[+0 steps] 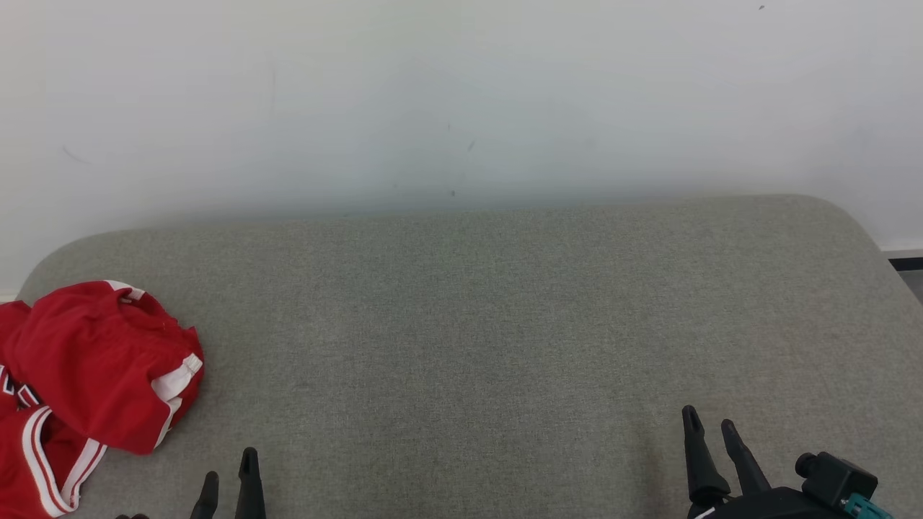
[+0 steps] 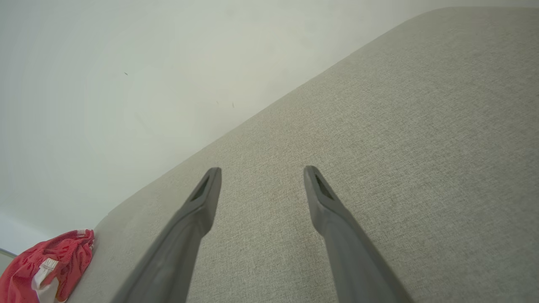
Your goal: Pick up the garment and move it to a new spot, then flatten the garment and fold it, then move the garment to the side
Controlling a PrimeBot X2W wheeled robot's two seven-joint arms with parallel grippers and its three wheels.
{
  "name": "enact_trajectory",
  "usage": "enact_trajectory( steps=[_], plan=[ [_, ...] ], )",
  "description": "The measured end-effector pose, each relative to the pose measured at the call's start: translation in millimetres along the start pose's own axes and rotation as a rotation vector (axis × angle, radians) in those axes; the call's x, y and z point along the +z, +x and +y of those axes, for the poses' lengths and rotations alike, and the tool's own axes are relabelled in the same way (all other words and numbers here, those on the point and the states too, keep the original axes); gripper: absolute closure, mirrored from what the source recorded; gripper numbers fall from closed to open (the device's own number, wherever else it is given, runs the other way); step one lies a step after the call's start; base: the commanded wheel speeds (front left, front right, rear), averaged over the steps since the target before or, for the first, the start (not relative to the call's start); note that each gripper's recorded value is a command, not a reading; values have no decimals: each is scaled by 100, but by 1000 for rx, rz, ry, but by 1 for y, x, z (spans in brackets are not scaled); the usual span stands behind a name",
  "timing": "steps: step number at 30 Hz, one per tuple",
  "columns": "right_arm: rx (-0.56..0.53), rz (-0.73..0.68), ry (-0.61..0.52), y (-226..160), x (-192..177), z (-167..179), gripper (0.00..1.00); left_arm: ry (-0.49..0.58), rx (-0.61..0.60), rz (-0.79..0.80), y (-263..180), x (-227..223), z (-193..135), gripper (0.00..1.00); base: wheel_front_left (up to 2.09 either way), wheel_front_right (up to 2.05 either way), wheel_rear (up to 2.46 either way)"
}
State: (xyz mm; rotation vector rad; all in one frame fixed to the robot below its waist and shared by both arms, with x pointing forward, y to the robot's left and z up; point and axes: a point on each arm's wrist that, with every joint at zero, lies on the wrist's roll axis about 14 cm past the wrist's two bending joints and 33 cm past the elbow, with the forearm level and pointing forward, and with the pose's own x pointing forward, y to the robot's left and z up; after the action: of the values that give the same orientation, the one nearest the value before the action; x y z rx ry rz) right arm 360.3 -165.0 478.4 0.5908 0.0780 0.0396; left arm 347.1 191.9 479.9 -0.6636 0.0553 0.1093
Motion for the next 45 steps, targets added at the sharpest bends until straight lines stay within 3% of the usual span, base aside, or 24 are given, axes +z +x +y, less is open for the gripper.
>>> enact_trajectory(
  steps=[21, 45],
  plan=[
    [46, 3, -240, -2, -5, 8, 0, 278, -40, -65, -3, 10, -10, 0, 0, 0, 0],
    [99, 0, -438, -7, -11, 17, 0, 441, -84, -97, -8, 9, -17, 0, 0, 0, 0]
  ],
)
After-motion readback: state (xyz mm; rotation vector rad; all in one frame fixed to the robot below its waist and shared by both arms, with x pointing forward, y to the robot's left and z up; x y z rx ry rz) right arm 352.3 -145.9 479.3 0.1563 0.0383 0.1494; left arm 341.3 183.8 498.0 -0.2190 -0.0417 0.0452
